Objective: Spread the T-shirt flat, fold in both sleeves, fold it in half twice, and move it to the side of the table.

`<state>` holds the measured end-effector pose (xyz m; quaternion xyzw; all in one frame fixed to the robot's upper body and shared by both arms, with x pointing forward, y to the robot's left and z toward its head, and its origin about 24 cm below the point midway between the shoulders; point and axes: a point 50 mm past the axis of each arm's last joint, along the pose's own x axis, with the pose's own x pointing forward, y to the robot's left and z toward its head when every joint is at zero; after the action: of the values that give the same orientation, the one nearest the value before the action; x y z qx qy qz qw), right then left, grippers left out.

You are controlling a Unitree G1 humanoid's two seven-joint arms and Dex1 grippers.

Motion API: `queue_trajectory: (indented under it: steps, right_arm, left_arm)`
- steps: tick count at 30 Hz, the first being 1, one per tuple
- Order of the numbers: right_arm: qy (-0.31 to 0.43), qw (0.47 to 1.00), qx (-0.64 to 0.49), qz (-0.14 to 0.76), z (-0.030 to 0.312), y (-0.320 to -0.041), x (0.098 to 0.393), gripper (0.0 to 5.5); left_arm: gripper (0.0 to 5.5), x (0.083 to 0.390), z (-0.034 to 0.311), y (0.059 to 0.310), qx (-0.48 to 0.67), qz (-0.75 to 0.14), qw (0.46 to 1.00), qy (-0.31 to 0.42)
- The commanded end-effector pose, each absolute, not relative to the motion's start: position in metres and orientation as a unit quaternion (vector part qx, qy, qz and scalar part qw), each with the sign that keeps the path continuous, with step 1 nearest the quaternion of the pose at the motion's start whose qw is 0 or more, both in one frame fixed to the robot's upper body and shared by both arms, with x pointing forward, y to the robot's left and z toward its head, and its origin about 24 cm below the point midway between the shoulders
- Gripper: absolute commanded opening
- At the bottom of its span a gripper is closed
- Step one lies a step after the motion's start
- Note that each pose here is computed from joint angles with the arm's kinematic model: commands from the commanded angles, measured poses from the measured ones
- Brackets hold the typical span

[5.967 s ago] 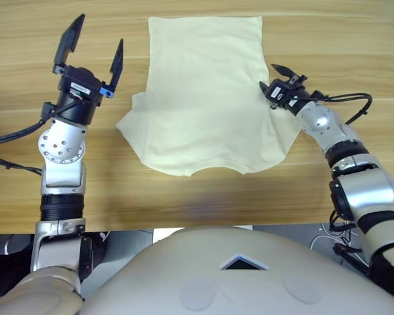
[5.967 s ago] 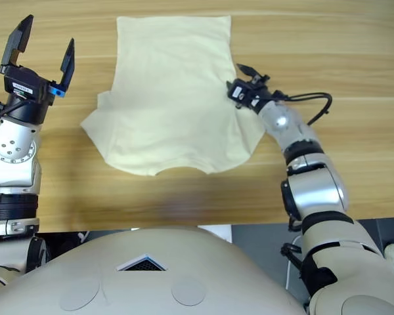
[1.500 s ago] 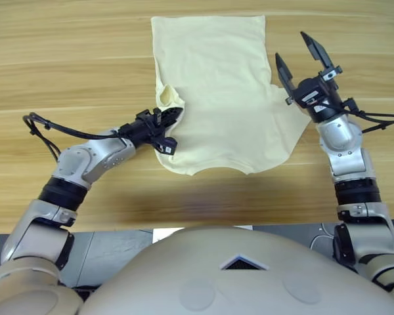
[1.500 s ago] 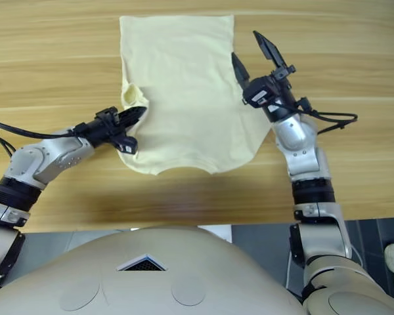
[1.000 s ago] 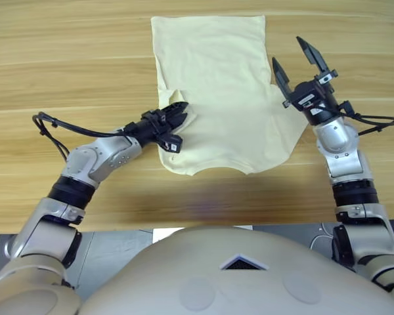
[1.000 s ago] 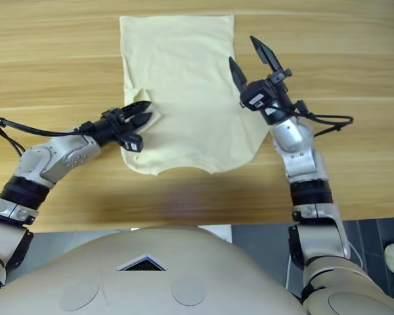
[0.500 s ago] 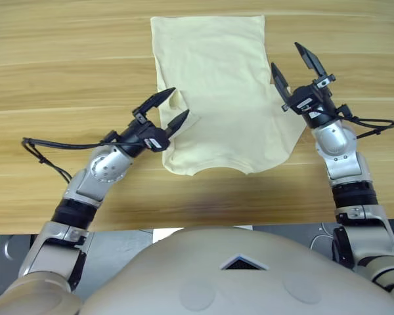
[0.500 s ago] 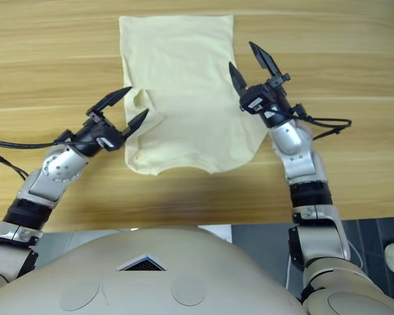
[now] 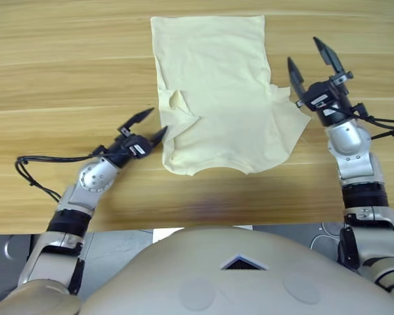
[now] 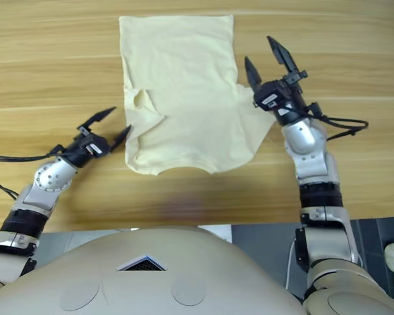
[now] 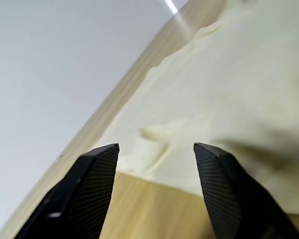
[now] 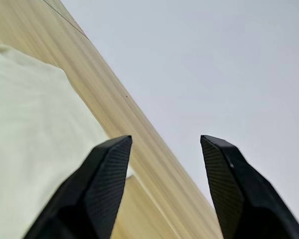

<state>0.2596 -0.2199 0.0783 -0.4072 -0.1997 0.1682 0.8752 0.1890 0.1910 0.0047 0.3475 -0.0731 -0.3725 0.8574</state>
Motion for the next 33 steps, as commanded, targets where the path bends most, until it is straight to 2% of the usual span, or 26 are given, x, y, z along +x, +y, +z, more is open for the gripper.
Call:
queue_trajectory:
  steps: [1,6,12,16,21,25,27,29,31,33]
  right_arm:
    - [-0.199,0.878,-0.408,0.152,0.081,-0.228,0.259,2.58]
    - [-0.196,0.878,-0.411,0.147,0.081,-0.231,0.259,2.58]
    - [-0.195,0.878,-0.412,0.149,0.08,-0.229,0.259,2.58]
    - [-0.19,0.874,-0.423,0.143,0.081,-0.236,0.257,2.58]
    - [-0.191,0.859,-0.461,0.114,0.099,-0.264,0.243,2.58]
    - [-0.168,0.829,-0.531,0.048,0.13,-0.312,0.225,2.58]
    - [-0.13,0.803,-0.576,0.081,0.128,-0.319,0.217,2.58]
    - [-0.044,0.769,-0.612,0.181,0.099,-0.314,0.2,2.58]
    - [0.079,0.715,-0.63,0.292,0.054,-0.313,0.173,2.58]
    - [0.14,0.679,-0.639,0.333,0.034,-0.317,0.161,2.58]
  left_arm:
    - [2.8,0.185,0.007,0.177,0.328,-0.409,0.847,-0.091]
    - [2.8,0.171,0.004,0.163,0.313,-0.469,0.822,-0.084]
    - [2.8,0.163,-0.006,0.17,0.33,-0.5,0.8,-0.039]
    - [2.8,0.164,-0.01,0.18,0.348,-0.489,0.8,-0.012]
    - [2.8,0.163,-0.014,0.186,0.359,-0.482,0.8,0.004]
    - [2.8,0.159,0.009,0.173,0.289,-0.483,0.824,-0.071]
    - [2.8,0.158,0.024,0.168,0.249,-0.477,0.835,-0.111]
    - [2.8,0.156,0.04,0.164,0.214,-0.478,0.839,-0.148]
    - [2.8,0.153,0.054,0.161,0.186,-0.482,0.837,-0.179]
    - [2.8,0.152,0.062,0.16,0.178,-0.483,0.835,-0.194]
